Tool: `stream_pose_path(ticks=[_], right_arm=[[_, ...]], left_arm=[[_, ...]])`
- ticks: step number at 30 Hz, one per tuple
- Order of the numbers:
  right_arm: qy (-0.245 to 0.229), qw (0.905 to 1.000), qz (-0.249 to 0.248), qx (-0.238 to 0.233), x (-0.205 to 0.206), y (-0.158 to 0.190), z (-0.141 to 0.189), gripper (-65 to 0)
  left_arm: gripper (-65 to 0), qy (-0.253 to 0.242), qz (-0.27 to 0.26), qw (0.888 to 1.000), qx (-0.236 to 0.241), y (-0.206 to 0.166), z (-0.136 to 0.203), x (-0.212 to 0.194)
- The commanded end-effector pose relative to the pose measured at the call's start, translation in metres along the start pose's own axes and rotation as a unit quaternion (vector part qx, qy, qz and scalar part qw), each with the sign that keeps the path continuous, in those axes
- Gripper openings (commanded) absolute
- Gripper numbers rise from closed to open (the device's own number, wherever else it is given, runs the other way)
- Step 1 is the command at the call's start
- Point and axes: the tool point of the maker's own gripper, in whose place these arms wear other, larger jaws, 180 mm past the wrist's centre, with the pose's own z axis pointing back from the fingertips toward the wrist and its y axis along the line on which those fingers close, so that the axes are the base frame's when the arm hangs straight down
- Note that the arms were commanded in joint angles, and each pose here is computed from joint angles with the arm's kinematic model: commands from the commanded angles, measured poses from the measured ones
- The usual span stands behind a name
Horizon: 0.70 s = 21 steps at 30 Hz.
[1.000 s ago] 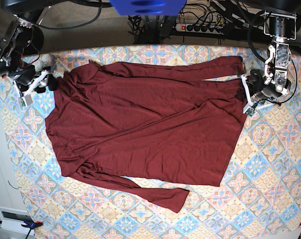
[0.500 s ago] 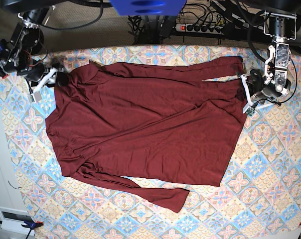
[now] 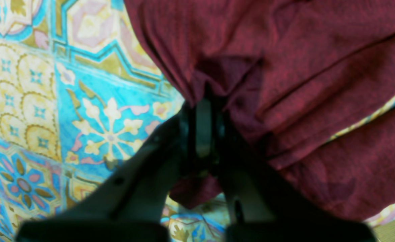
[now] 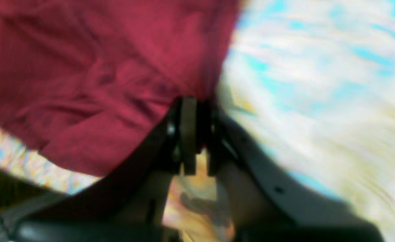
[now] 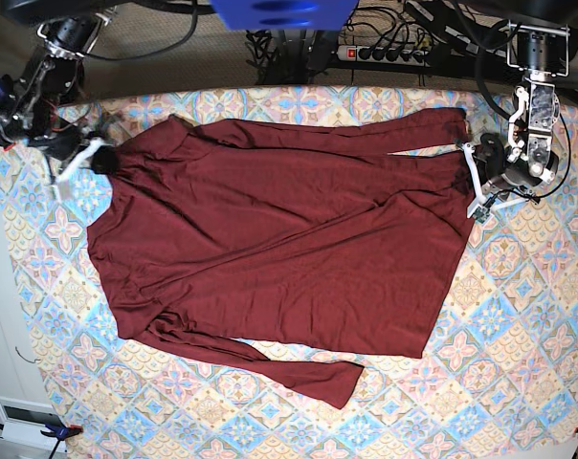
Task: Layout the t-shirt on the table in an organized manner, then fold the t-shirt properly
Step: 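Pull the shoulder with the right gripper away from the left gripper, then pull the shoulder with the left gripper away from the right gripper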
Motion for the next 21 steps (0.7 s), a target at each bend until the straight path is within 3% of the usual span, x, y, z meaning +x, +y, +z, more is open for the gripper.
stream_pose_path(ticks=[1, 8, 21], right_arm=[[-0.021, 0.9997, 0.007, -0.014, 0.014, -0.010, 0.013, -64.1], [0.004, 0.9979, 0.024, -0.059, 0.010, -0.044, 0.042, -64.1], [0.024, 0.9973, 0.022, -0.066, -0.006, -0.049, 0.047, -64.1]], left_arm=[[-65.0, -0.010, -0.002, 1.000, 0.013, 0.011, 0.007, 0.006], [-65.0, -0.009, -0.004, 1.000, 0.010, 0.009, 0.006, 0.006], [-65.0, -0.014, 0.013, 0.999, -0.027, -0.005, 0.007, -0.002]])
